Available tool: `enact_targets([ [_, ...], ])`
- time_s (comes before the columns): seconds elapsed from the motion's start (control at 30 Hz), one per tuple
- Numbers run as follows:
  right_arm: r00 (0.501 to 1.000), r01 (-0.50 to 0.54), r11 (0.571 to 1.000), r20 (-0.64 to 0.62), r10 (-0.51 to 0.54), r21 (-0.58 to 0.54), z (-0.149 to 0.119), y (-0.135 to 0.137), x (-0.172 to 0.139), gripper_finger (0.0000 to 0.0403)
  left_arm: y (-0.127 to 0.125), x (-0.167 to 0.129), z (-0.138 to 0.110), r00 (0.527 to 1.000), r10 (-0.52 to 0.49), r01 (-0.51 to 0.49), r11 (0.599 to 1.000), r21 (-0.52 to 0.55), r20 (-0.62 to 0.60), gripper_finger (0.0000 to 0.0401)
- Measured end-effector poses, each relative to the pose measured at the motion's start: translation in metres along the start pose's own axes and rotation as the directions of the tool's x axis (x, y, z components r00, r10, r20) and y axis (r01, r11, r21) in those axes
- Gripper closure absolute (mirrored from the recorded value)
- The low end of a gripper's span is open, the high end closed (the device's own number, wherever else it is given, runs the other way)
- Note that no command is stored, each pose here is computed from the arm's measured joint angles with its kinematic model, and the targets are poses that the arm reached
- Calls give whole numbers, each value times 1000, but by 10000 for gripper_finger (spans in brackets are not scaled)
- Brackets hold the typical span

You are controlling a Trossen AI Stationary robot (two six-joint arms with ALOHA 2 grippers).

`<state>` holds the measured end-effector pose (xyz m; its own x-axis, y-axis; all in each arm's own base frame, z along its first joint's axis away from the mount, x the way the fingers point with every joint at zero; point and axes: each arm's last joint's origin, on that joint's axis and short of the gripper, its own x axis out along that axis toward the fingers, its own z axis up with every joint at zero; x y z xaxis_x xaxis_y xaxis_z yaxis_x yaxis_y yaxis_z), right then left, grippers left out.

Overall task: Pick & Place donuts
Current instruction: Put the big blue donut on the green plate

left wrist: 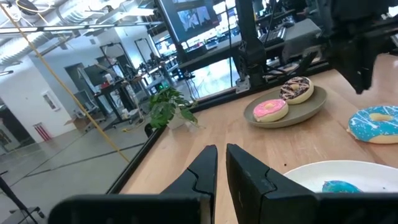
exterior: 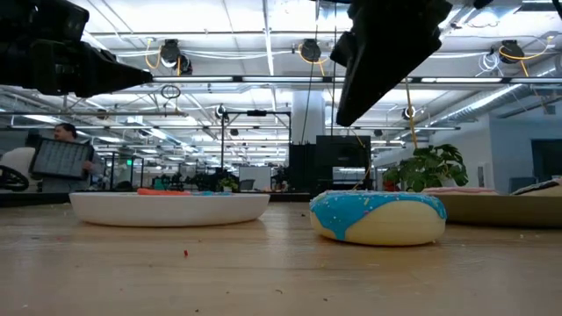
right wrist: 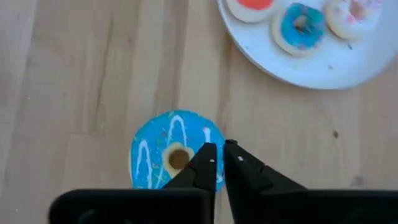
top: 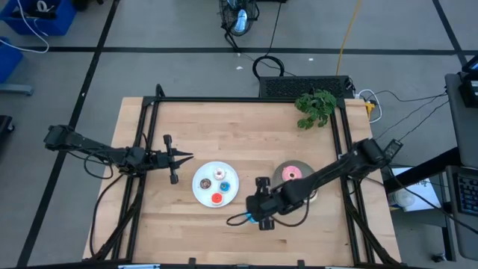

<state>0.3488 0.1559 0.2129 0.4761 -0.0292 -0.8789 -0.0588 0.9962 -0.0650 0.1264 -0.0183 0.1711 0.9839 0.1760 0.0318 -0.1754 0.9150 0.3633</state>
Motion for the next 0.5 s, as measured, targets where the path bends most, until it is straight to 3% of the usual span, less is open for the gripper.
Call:
enact_targets([
  [0.13,999,-32,999,5,32,-34,2,1,4,346,0,0,0,1000,-1,1,1000,1,-3,359],
  [0.3,996,-89,996,-16,89,3,4,-5,6,259,0,0,-1,1000,-2,2,1000,3,-6,359],
  [0.5,996,-85,996,-30,84,-22,1,-8,9,162,0,0,-1,1000,-2,2,1000,3,-7,359],
])
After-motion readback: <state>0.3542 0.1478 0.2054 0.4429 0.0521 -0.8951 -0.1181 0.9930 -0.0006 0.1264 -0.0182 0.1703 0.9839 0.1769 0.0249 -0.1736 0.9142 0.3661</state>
